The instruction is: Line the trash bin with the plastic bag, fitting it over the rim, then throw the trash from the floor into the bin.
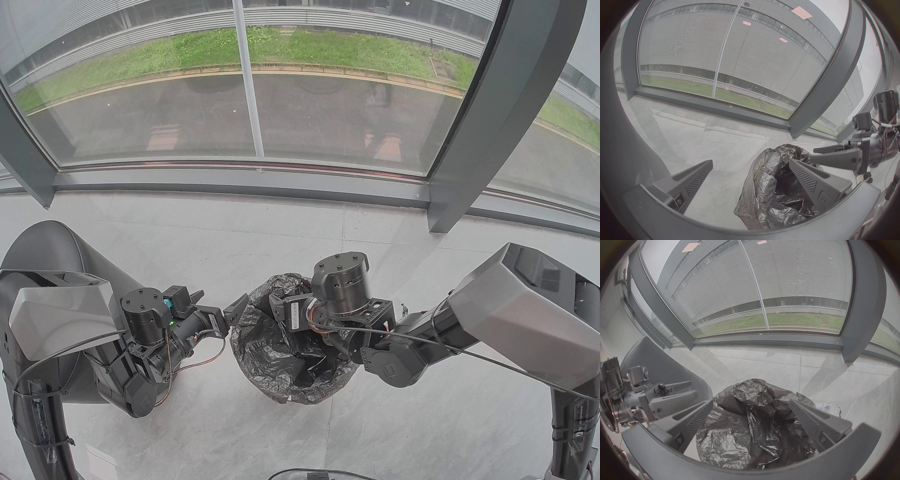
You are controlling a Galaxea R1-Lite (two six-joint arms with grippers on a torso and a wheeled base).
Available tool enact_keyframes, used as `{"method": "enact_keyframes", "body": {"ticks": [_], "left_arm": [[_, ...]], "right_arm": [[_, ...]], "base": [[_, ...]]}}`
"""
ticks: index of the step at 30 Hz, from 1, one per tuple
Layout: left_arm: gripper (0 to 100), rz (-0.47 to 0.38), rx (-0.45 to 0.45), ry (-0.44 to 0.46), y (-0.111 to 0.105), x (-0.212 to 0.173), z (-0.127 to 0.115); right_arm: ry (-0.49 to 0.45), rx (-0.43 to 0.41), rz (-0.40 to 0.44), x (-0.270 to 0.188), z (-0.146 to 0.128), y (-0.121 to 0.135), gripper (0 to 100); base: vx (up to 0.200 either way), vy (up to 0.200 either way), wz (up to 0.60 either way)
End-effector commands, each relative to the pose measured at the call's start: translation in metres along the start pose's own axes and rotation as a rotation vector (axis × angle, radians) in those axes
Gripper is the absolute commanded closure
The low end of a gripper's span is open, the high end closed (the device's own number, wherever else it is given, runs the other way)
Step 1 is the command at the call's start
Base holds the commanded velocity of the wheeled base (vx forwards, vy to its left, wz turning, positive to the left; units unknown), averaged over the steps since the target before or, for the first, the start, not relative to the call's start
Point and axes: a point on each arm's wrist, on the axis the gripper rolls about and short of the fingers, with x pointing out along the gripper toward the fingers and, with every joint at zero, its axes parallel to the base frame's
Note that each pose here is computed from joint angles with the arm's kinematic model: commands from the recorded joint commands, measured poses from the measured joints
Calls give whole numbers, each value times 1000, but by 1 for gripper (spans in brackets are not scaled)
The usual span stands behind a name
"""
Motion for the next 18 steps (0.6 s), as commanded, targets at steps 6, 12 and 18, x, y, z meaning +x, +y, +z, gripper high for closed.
{"method": "enact_keyframes", "body": {"ticks": [6,12,18], "left_arm": [[0,0,-1,-8,0,-2,4],[0,-2,-1,-10,-1,-2,4],[0,-2,-1,-8,-1,-3,4]], "right_arm": [[32,-14,9,24,-25,11,0],[-4,-8,25,39,-22,17,0],[-11,-30,13,56,-33,18,0]], "base": [[0,0,0],[0,0,0],[0,0,0]]}}
